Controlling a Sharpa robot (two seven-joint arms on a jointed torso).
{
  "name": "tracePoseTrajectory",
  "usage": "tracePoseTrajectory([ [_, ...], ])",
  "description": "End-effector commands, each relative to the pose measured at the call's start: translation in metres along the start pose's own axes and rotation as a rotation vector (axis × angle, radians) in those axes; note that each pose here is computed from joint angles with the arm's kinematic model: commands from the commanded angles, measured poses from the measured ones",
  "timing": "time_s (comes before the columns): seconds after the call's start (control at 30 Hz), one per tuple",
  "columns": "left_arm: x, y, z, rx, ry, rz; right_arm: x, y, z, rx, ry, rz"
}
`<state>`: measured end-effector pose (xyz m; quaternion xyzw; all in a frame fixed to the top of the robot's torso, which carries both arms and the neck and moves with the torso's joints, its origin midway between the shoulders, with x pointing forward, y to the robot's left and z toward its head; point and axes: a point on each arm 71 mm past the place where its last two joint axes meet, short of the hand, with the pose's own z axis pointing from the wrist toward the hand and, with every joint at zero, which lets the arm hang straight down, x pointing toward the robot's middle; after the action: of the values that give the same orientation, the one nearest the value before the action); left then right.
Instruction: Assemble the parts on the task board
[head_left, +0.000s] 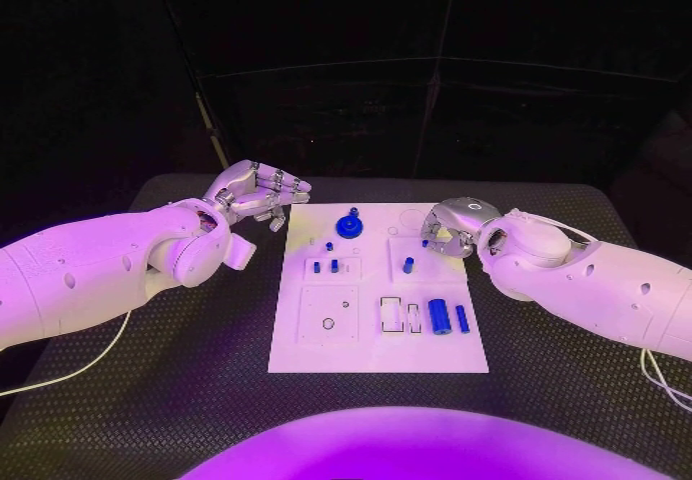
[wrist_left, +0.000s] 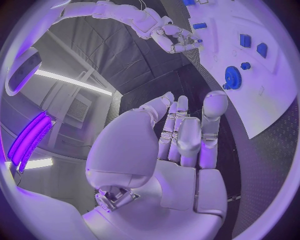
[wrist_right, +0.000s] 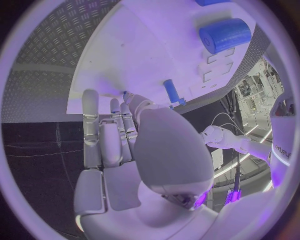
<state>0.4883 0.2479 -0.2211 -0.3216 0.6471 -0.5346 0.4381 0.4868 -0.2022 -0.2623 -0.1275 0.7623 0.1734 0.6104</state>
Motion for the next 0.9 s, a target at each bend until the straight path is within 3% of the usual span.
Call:
tracePoseTrajectory([
  [0.03, -0.0001, -0.0023, 0.0001, 0.018, -0.008, -0.03, 0.0022, 0.0006, 0.0013, -0.001, 0.038, 0.001],
  [0.6, 0.0008, -0.0013, 0.0008, 0.013, 0.001, -0.05, 0.0082, 0.0065, 0.0074, -0.001, 0.079, 0.014],
  [0.9, 0.0015, -0.0011, 0.0011, 0.011, 0.006, -0.053, 0.0069, 0.0051, 0.0082, 0.028, 0.04, 0.002],
])
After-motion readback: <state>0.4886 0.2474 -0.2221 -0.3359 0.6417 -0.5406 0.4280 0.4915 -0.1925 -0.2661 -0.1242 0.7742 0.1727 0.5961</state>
